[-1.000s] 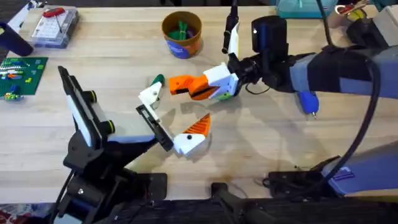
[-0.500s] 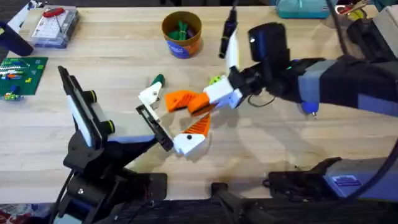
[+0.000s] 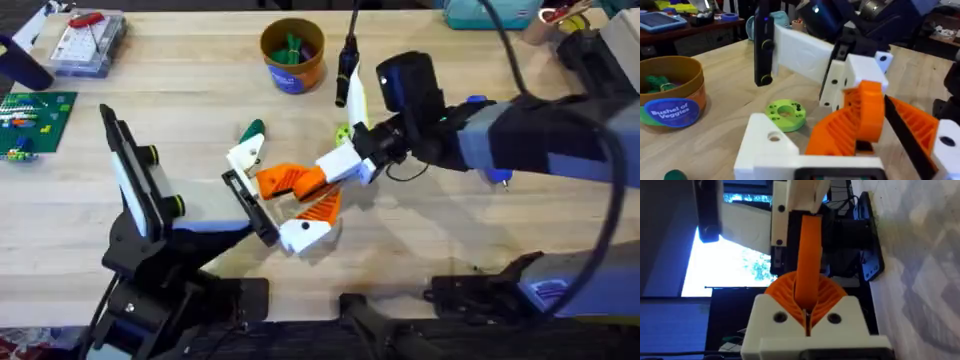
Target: Pick up the gripper from the table and insert it into the empty holder that is missing its gripper. Then pick up a screw, insert it into the mounting hole, and use the screwdriver to tighten it. Finally, clean up the table by picking up the vegetable and placing it into the bucket.
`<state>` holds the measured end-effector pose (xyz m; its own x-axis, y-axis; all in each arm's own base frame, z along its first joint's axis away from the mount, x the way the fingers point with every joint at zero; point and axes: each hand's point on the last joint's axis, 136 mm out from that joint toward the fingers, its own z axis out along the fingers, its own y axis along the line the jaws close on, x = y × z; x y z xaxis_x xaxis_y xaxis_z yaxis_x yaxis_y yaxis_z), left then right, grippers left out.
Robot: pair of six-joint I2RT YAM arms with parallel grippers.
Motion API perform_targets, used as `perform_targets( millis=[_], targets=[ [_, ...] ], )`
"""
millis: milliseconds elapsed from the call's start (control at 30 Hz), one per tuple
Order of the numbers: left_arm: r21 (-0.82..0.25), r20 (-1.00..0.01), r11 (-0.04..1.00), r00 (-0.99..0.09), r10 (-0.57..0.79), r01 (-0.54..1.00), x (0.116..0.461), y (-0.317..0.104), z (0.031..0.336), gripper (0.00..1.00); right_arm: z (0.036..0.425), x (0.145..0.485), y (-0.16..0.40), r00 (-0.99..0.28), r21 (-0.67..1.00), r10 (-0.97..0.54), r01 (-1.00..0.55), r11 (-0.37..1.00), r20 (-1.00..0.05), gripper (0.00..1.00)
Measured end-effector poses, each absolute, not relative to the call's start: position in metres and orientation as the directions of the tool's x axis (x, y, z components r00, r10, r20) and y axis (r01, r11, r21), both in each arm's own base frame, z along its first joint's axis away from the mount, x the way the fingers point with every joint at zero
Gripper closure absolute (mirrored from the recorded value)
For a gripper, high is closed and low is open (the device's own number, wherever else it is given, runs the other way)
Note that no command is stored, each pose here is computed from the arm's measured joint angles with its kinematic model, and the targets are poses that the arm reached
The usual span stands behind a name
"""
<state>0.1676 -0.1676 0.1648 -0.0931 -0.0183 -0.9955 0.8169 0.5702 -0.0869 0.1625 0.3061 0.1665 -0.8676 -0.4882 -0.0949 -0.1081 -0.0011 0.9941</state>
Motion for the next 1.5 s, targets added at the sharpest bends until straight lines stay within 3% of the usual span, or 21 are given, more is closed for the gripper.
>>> perform_targets(
  millis=[600,867,1500],
  targets=[
    [-0.088,-0.995,0.564,-0.095,-0.017,0.821,0.166,-0.168,0.164,0.01,0.166,0.169,0.308,-0.87,0.995,-0.485,-0.102,-0.002,-0.09,0.985],
    [-0.089,-0.995,0.558,-0.096,-0.016,0.825,0.165,-0.169,0.164,0.01,0.166,0.192,0.294,-0.905,0.995,-0.416,-0.103,0.004,-0.092,0.985],
    [-0.089,-0.995,0.564,-0.096,-0.017,0.821,0.167,-0.168,0.164,0.01,0.169,0.182,0.303,-0.886,0.994,-0.452,-0.108,-0.006,-0.099,0.985]
  ],
)
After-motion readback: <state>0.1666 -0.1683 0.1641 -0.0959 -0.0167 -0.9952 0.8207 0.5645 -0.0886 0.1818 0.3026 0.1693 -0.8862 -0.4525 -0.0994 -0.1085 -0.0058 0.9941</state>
